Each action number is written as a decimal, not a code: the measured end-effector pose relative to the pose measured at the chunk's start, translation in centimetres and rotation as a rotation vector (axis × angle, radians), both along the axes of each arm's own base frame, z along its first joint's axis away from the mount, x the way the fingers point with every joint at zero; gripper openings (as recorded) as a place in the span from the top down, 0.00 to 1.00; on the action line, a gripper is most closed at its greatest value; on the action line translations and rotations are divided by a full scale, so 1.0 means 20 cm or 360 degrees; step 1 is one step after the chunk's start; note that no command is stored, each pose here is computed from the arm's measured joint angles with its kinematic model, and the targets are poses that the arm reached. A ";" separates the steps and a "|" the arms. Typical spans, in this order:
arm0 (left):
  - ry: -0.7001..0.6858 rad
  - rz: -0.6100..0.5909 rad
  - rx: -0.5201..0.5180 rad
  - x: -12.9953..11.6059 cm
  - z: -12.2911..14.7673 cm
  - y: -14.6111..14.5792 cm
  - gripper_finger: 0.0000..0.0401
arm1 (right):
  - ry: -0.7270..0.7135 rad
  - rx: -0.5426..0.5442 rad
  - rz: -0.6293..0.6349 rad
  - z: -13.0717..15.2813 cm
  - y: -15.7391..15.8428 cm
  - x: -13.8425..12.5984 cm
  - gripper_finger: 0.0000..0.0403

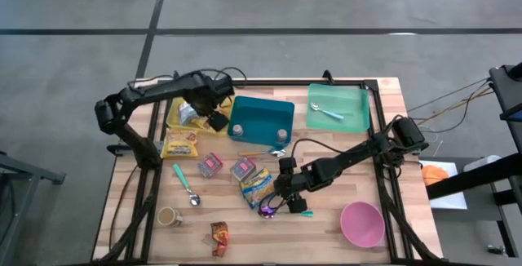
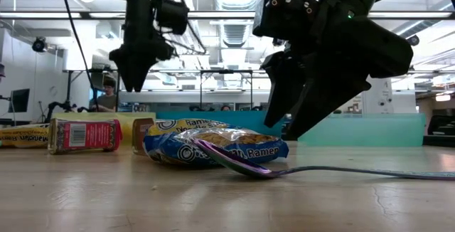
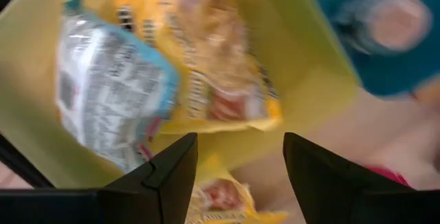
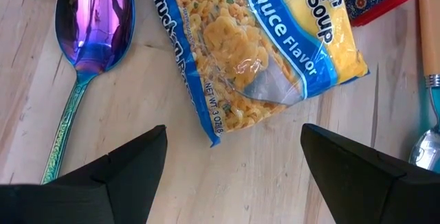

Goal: Pick & Place Food Item
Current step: Put the violet spoon into the green bin

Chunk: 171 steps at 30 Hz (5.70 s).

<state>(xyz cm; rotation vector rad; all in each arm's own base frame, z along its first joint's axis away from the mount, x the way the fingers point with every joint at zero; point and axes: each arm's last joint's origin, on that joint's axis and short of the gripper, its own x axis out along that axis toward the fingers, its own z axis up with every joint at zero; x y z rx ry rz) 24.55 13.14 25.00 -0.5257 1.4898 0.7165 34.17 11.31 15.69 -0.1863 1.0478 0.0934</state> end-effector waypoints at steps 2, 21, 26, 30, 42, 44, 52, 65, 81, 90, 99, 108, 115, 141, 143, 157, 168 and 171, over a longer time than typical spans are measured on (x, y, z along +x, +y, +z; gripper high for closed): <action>-0.0002 -0.0079 0.0009 0.02 0.01 -0.07 0.44 | 0.0001 0.0000 0.0000 0.00 0.00 0.00 0.18; -0.0110 -0.0014 0.0131 -0.05 -0.04 -0.47 0.44 | 0.0034 0.0053 -0.0103 -0.03 0.01 -0.03 0.18; -0.0285 -0.0060 0.0080 -0.07 -0.09 -0.61 0.44 | 0.0031 0.0093 -0.0134 -0.02 0.05 -0.05 0.18; -0.0442 -0.0110 0.0080 -0.05 -0.09 -0.69 0.44 | 0.0006 0.0166 -0.0211 0.00 0.09 -0.05 0.18; -0.1257 -0.0659 0.0487 0.16 0.03 -0.85 0.44 | 0.0088 0.0269 -0.0514 0.16 0.24 -0.04 0.18; -0.1299 -0.0750 0.0500 0.17 0.02 -0.87 0.44 | 0.0067 0.0227 -0.0524 0.18 0.27 -0.03 0.18; -0.1235 -0.0821 0.0502 0.13 -0.11 -0.87 0.44 | 0.0123 0.0183 -0.0516 0.06 0.40 0.04 0.18; -0.1182 -0.0958 0.0477 0.09 -0.11 -0.86 0.44 | 0.0414 -0.0088 -0.0477 -0.09 0.49 0.19 0.18; -0.1061 -0.0958 0.0436 0.05 -0.13 -0.85 0.44 | 0.0600 0.0121 -0.0419 -0.10 0.52 0.18 0.18; -0.1010 -0.0924 0.0409 0.02 -0.19 -0.85 0.44 | 0.0668 0.0235 -0.0303 -0.08 0.52 0.18 0.18; -0.1026 -0.0898 0.0402 0.02 -0.19 -0.85 0.44 | 0.0640 0.0215 -0.0307 -0.09 0.51 0.19 0.30; -0.1028 -0.0894 0.0400 0.02 -0.19 -0.85 0.44 | 0.0579 0.0172 -0.0308 -0.08 0.50 0.20 0.66; -0.1030 -0.0892 0.0400 0.02 -0.19 -0.85 0.44 | 0.0565 0.0140 -0.0386 -0.09 0.49 0.20 0.95; -0.1349 -0.0926 0.0511 0.10 -0.12 -0.86 0.44 | 0.0122 -0.0084 -0.0835 0.43 0.38 -0.03 0.98; -0.1364 -0.0962 0.0533 0.10 -0.11 -0.87 0.44 | 0.0016 -0.0096 -0.0887 0.52 0.33 -0.08 0.98; -0.1369 -0.1171 0.0659 0.05 -0.04 -0.86 0.44 | -0.0377 0.0096 -0.1511 0.82 -0.30 -0.53 0.98; -0.1331 -0.0931 0.1046 0.00 0.05 -0.81 0.44 | -0.0336 0.0098 -0.1805 0.80 -0.71 -0.65 0.98; -0.1300 -0.0872 0.1127 0.00 0.05 -0.80 0.44 | -0.0260 0.0063 -0.1854 0.76 -0.81 -0.65 0.98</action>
